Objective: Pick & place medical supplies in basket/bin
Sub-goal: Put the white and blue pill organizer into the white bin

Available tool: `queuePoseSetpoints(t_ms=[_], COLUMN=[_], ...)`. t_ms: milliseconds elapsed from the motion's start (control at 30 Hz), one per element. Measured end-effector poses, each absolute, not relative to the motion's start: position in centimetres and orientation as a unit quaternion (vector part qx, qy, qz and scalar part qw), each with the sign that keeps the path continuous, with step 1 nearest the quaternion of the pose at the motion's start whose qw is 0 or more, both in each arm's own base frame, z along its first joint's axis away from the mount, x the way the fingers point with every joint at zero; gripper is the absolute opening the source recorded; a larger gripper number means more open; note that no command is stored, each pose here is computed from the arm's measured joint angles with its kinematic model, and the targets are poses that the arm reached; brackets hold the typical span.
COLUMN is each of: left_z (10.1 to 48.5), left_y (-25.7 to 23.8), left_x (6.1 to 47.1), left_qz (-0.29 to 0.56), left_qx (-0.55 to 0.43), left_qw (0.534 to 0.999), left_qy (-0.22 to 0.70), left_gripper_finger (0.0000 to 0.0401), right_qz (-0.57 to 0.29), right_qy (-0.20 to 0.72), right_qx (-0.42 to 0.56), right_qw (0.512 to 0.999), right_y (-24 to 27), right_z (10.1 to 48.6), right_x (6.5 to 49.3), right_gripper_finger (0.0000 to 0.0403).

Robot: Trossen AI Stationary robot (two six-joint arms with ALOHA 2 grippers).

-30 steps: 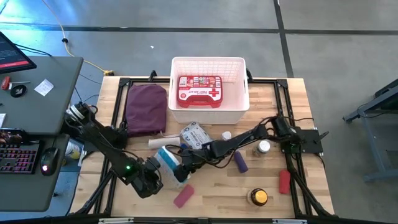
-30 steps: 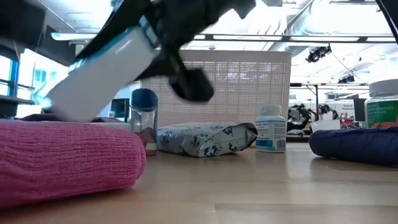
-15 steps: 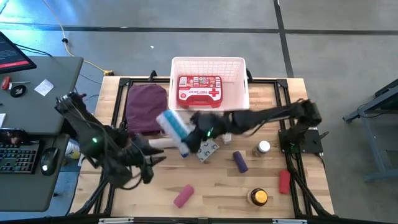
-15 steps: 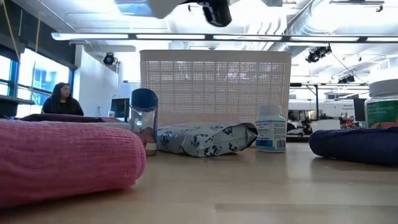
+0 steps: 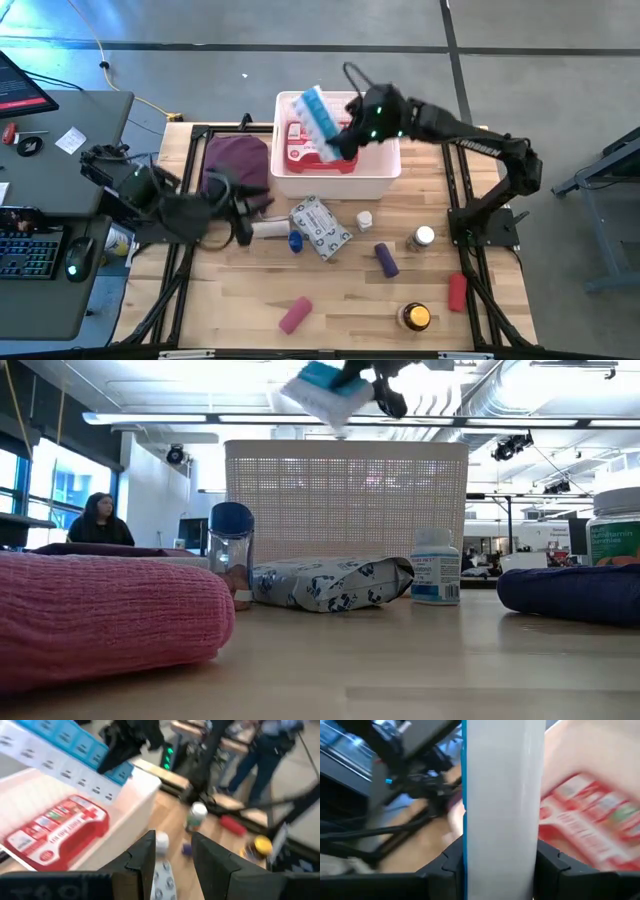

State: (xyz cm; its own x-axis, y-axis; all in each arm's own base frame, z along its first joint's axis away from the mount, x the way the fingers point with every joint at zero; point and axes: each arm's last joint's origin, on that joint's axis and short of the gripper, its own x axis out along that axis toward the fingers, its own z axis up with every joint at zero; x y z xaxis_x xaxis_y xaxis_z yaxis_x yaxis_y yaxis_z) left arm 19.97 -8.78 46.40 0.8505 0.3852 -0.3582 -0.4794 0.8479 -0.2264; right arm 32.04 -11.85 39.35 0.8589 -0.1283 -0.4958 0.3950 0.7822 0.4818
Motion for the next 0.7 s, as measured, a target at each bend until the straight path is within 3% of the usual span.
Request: queuePoseSetpoints(t_ms=[167,300,533,700], left_z=[48.2,49.3,50.5,49.7], left_y=[-5.7,-3.3,0.1,2.9], left_x=[20.5,21.0,23.5,25.4], left_qz=[0.281,0.294,0.198,0.183], left_qx=[-0.194,-0.200,-0.149,-0.145], left_qw=[0.934,0.930,0.966,0.968], left_qy=[0.109,0.091,0.069,0.087], left_gripper_finger=[0.0161,0.0161,0.0161,0.0161], right_qz=[-0.160,-0.127,-0.058,-0.037], right_qy=[0.232,0.256,0.343,0.358], right_qx=[0.209,0.168,0.171,0.199], right_qw=[0.936,0.943,0.922,0.912], right_y=[-15.5,-17.5,-20.0,-21.6], right_z=[39.1,37.9,33.4,30.7], right_x=[30.7,30.6,31.3,32.4], right_gripper_finger=[0.0139,0.0139,0.0139,0.0139])
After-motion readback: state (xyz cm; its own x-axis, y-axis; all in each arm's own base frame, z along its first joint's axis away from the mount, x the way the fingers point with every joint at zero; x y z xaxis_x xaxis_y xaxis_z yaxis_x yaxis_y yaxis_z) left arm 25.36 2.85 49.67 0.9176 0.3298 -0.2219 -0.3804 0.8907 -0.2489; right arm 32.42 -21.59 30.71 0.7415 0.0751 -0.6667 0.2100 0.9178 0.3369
